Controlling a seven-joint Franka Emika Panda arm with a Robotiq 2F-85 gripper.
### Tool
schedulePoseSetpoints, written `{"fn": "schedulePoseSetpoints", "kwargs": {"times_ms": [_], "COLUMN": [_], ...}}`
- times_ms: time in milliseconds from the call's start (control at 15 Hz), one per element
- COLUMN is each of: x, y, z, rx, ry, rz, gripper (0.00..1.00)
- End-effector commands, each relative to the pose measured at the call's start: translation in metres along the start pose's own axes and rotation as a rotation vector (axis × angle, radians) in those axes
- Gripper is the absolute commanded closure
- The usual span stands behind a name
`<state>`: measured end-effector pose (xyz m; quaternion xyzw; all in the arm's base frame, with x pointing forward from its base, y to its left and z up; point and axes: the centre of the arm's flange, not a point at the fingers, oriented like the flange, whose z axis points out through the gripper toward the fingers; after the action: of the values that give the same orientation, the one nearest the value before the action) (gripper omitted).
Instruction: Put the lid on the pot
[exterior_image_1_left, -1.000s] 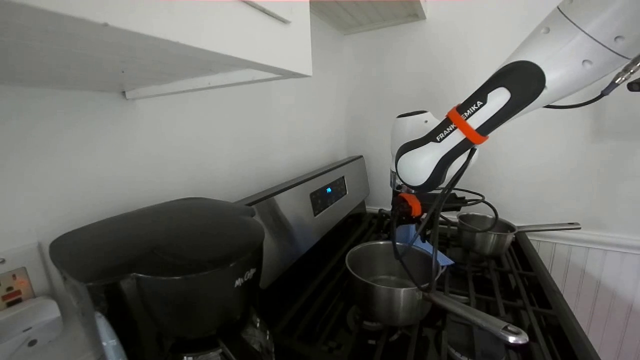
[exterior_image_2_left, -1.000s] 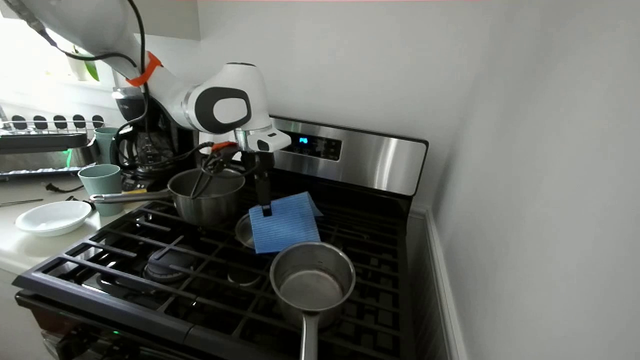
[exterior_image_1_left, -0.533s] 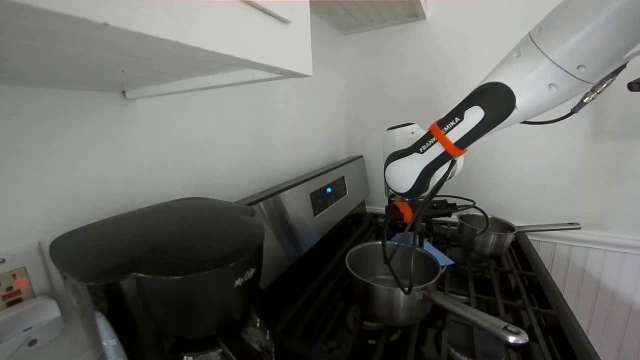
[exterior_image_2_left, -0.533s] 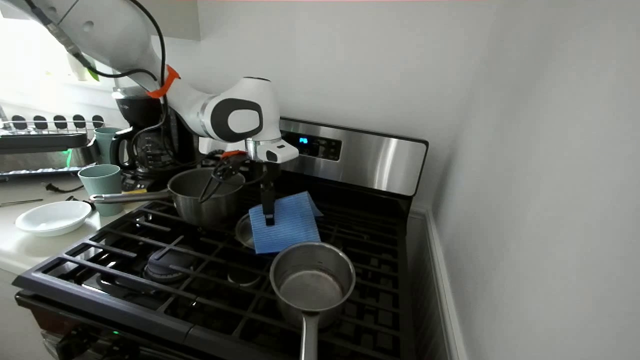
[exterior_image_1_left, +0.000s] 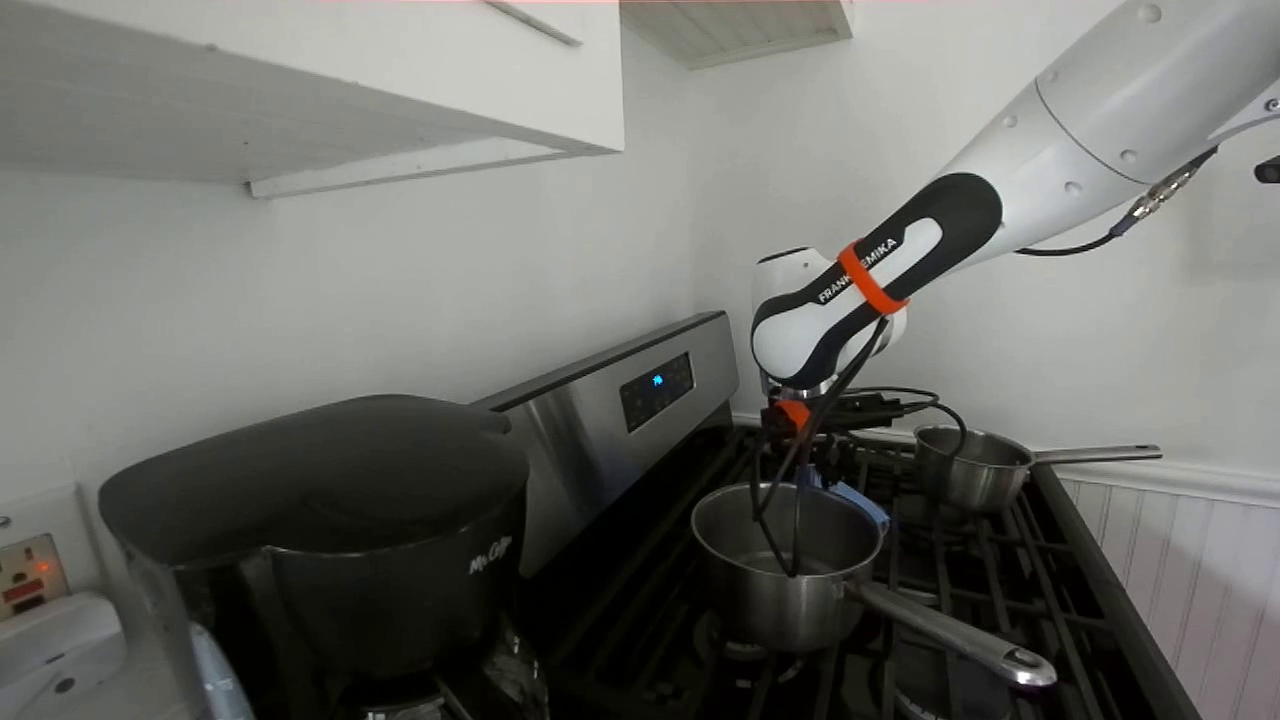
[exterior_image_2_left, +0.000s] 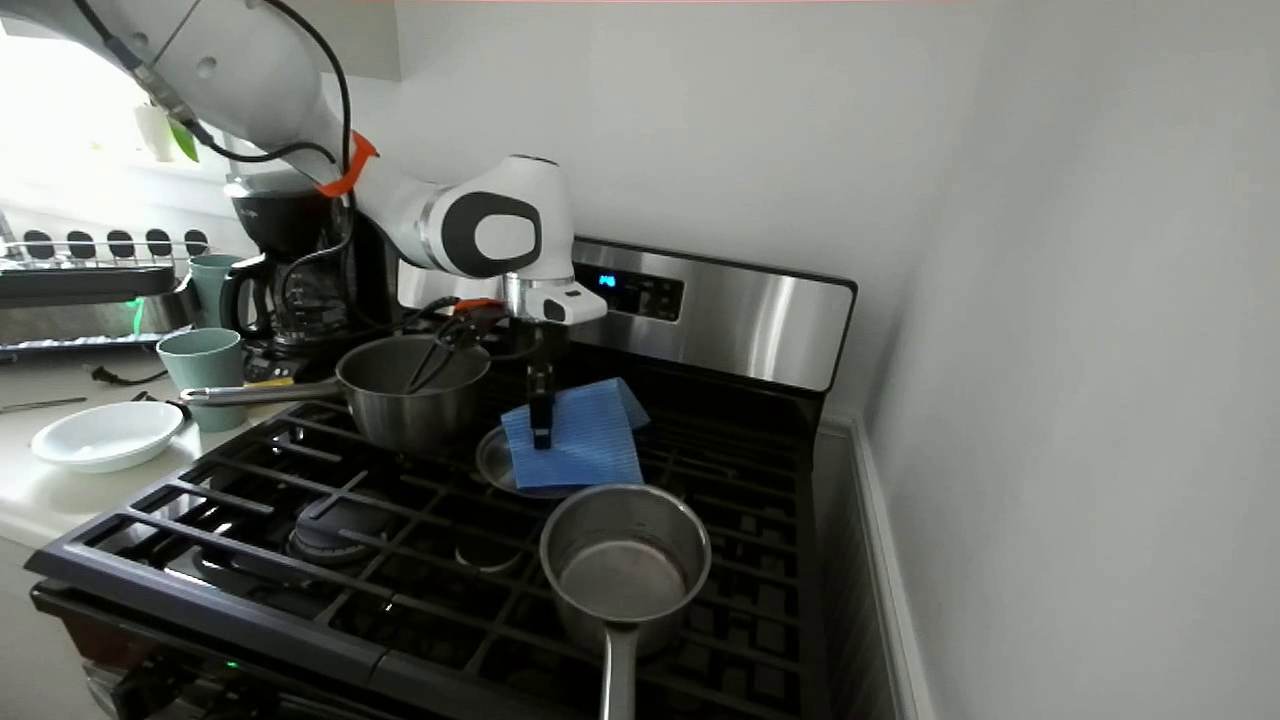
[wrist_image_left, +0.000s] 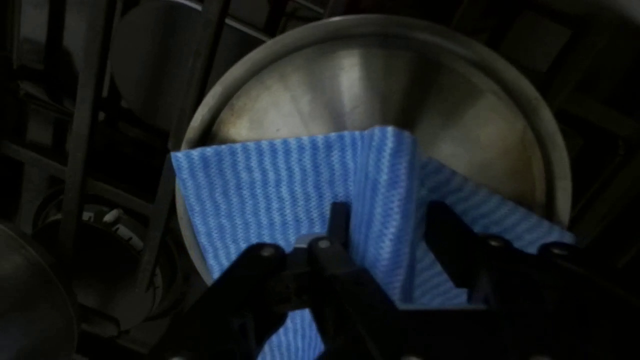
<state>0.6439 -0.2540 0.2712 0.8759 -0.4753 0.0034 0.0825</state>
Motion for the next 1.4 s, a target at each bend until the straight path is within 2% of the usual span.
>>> {"fn": "schedulePoseSetpoints", "kwargs": {"times_ms": [0,133,200,333,1333], "x": [0.013,0.014,0.015,0.015,0.013], "y": [-0.006,-0.003,-0.002,-0.003,0.006], "z": [0.002,0.002,0.002,0.001,-0.033], "rx": [-0.001,-0.007,-0.01,-0.008,0.009], "ry": [-0.026,-0.032,-0.035,-0.034,0.015], "rz": [0.011,0.016,0.018,0.019,0.009], "gripper": [0.86,0.99,1.0,0.97,0.97]}}
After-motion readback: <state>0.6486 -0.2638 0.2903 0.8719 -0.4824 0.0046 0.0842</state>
